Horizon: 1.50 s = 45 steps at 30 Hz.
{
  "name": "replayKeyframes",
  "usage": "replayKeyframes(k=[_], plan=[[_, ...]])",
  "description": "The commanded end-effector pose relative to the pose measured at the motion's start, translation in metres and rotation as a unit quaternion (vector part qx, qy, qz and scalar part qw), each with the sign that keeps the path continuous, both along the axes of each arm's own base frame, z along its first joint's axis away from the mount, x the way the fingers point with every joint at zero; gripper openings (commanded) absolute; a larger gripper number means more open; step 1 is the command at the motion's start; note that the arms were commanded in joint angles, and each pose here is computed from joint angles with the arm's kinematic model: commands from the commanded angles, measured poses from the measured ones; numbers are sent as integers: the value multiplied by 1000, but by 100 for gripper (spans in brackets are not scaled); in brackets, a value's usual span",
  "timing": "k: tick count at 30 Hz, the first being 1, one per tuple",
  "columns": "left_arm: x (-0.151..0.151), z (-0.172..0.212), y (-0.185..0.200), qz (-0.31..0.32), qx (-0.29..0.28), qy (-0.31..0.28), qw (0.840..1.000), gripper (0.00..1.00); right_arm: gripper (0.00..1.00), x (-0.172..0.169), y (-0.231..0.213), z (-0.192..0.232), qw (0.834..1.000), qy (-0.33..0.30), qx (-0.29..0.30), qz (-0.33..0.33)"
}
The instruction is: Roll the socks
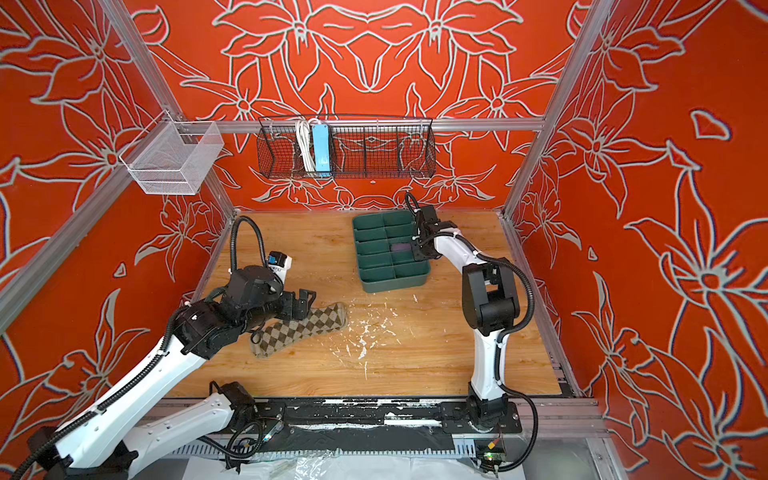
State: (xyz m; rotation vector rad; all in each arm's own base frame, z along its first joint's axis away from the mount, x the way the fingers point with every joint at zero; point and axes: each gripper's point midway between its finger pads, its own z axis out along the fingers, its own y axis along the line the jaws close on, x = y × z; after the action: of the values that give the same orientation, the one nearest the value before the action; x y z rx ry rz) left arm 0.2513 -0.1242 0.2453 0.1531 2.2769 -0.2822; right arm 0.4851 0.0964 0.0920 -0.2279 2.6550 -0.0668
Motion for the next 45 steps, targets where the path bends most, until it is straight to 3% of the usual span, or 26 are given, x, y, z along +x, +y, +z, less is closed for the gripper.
replayKeyframes(k=[1,7,22,29,35,37,39,43,45], plan=[[2,-2,12,22,19,-13,999,97,1,-1,-26,13,999,-11,-51,-10],[6,3,27,51,38,-44,997,97,2,-3,-33,32,998,-43,-40,-27],[-13,15,43,86,-9,-64,994,97,26,-19,-57,66,995,-82,-32,-47],[-22,28,57,98,-6,-99,990,97,28,-37,-50,125,985,-165,27,-51],[-32,17,59,78,-1,-103,992,97,32,-70,-43,189,946,-298,111,-56],[-36,4,64,97,-9,-95,991,97,34,-82,-43,202,922,-333,176,-96],[-41,-11,77,157,-43,-74,984,97,38,-97,-40,207,894,-343,256,-135],[-50,-34,75,205,-126,-30,970,97,47,-118,12,230,847,-337,410,-33],[-52,-42,61,186,-160,-11,969,97,51,-129,37,241,827,-316,465,27]])
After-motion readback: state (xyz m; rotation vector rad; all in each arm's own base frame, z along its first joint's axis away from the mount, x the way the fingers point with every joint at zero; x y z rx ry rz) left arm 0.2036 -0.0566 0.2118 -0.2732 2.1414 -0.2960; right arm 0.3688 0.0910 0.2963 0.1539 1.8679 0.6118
